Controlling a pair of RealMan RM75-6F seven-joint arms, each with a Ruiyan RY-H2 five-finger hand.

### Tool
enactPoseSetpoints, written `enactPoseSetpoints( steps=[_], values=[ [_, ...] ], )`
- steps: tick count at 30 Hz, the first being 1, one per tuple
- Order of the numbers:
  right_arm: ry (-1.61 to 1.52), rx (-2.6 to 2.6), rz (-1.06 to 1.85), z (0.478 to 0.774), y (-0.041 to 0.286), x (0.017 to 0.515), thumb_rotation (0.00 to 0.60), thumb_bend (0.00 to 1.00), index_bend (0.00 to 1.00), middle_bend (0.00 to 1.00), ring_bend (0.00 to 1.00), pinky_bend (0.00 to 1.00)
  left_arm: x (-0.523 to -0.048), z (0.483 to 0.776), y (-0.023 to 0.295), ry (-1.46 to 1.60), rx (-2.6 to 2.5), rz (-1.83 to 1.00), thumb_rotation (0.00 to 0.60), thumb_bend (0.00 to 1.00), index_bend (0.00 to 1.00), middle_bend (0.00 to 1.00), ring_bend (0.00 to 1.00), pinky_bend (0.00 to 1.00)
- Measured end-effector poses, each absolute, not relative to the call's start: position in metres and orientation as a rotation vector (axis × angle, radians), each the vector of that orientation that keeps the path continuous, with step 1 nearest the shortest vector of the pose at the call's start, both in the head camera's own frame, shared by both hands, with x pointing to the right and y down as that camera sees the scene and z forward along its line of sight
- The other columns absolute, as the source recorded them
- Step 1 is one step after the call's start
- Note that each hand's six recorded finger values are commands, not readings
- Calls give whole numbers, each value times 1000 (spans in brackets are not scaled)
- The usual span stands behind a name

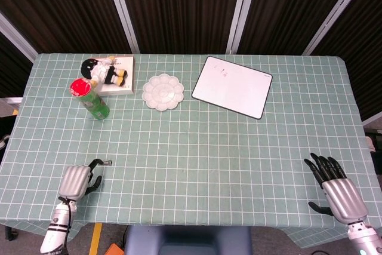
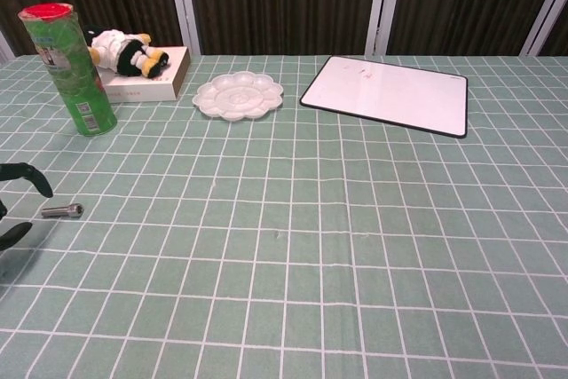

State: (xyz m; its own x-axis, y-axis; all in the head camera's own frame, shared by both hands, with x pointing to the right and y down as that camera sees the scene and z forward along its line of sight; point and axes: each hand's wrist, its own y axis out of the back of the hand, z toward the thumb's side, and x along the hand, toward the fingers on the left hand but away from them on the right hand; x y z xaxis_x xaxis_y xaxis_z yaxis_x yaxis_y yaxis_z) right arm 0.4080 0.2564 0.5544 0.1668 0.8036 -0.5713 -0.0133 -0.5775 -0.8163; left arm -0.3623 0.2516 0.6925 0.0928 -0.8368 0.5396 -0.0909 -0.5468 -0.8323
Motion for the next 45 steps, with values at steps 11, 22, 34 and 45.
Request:
enactPoseSetpoints(
  steps=[11, 22, 34, 45],
  values=[
    [-751, -1749, 1495, 556, 256, 409, 600, 171, 0, 0, 0, 0, -369, 715, 239, 954, -1680, -1575, 600, 414, 415, 1000, 1000, 1000],
    [-752, -1748, 1499, 556, 255, 409, 600, 171, 0, 0, 0, 0, -372, 732, 235, 949, -1674, -1610, 600, 413, 446, 1000, 1000, 1000],
    [-754, -1747, 1503, 557, 255, 410, 600, 171, 0, 0, 0, 0, -371, 738, 235, 944, -1676, -1617, 600, 413, 498, 1000, 1000, 1000],
    [-753, -1746, 1504, 557, 255, 409, 600, 171, 0, 0, 0, 0, -370, 738, 232, 963, -1674, -1608, 600, 413, 516, 1000, 1000, 1000]
  ],
)
